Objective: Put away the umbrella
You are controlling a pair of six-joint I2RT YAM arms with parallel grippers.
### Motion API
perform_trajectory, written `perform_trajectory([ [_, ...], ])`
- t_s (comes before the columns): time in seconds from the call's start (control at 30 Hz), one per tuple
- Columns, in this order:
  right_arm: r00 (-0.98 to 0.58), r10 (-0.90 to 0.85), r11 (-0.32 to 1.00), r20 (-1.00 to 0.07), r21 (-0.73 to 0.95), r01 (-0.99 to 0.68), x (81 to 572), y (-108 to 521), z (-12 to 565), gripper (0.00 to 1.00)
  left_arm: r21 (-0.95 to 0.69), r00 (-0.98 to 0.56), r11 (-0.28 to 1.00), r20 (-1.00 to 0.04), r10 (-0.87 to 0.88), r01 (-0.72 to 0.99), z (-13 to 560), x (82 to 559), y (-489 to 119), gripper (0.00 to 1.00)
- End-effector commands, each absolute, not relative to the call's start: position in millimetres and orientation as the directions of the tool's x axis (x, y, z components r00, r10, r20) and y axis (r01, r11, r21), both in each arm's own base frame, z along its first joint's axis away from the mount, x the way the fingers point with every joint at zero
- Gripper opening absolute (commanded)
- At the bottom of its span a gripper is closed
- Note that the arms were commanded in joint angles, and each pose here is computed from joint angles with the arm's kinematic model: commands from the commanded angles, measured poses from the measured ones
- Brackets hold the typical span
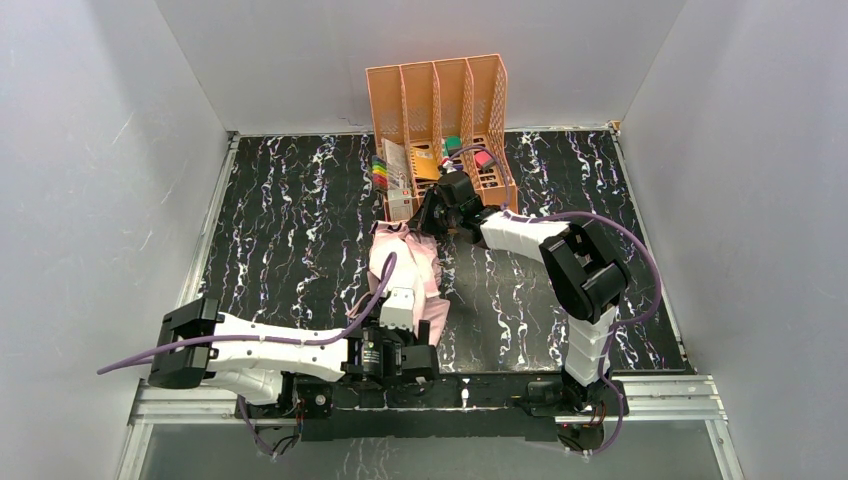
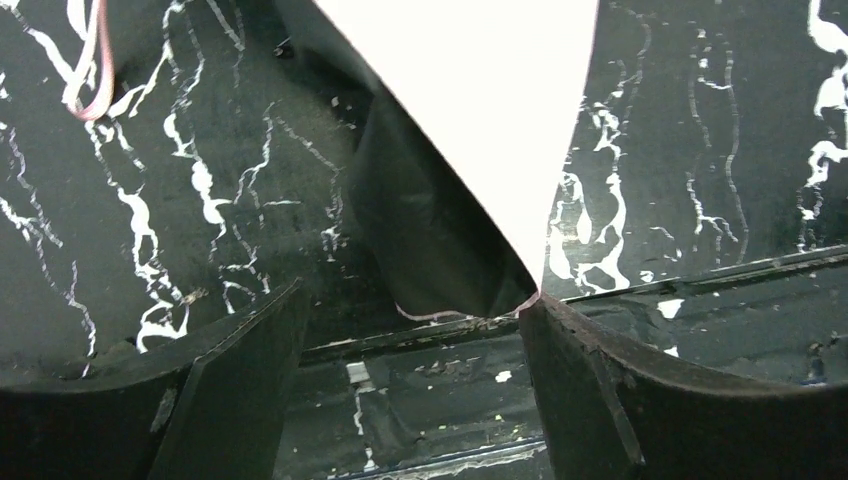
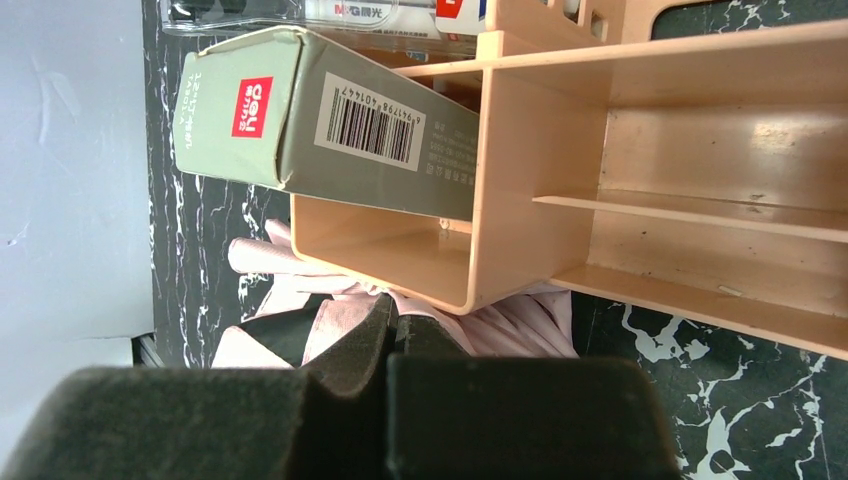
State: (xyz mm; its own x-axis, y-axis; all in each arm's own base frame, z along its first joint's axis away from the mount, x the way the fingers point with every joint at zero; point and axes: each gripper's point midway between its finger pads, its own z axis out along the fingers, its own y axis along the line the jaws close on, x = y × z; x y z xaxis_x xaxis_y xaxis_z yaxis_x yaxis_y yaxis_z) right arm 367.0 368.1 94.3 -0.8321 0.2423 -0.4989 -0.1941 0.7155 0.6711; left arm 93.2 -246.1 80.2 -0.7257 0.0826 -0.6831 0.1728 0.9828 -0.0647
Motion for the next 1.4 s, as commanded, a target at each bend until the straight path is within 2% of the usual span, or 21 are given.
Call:
perform_trajectory([
  [0.0, -0.780, 0.285, 0.737, -0.557, 0.648, -0.194, 397, 359, 103, 0.00, -0.105, -0.668, 0.969, -0.740, 0.075, 0.225, 90, 102, -266, 0.76],
  [0.2, -0.784, 0.278, 0.736, -0.556, 0.647, -0.198, 397, 360, 101, 0.00, -0.060, -0.638, 0.977, -0.765, 0.088, 0.207, 79, 110, -262, 0.75],
  [0.23, -0.786, 0.274, 0.737, -0.555, 0.646, -0.200, 397, 360, 100, 0.00, -0.043, -0.624, 0.978, -0.775, 0.096, 0.204, 75, 112, -261, 0.67],
  [0.4, -0.784, 0.265, 0.741, -0.561, 0.638, -0.207, 397, 360, 100, 0.00, -0.025, -0.603, 0.975, -0.789, 0.117, 0.221, 79, 116, -266, 0.45],
  [0.53, -0.782, 0.256, 0.744, -0.569, 0.632, -0.216, 399, 361, 101, 0.00, -0.041, -0.576, 0.963, -0.808, 0.125, 0.267, 101, 118, -279, 0.18],
  [0.73, -0.785, 0.242, 0.754, -0.570, 0.620, -0.218, 397, 358, 96, 0.00, -0.129, -0.493, 0.916, -0.866, 0.083, 0.381, 168, 126, -301, 0.00],
  [1.1, -0.798, 0.217, 0.759, -0.562, 0.611, -0.224, 391, 356, 86, 0.00, -0.240, -0.392, 0.830, -0.919, -0.028, 0.504, 267, 174, -303, 0.00],
  [1.37, -0.814, 0.203, 0.753, -0.545, 0.618, -0.226, 383, 355, 79, 0.00, -0.232, -0.401, 0.864, -0.915, -0.038, 0.447, 268, 239, -283, 0.00],
])
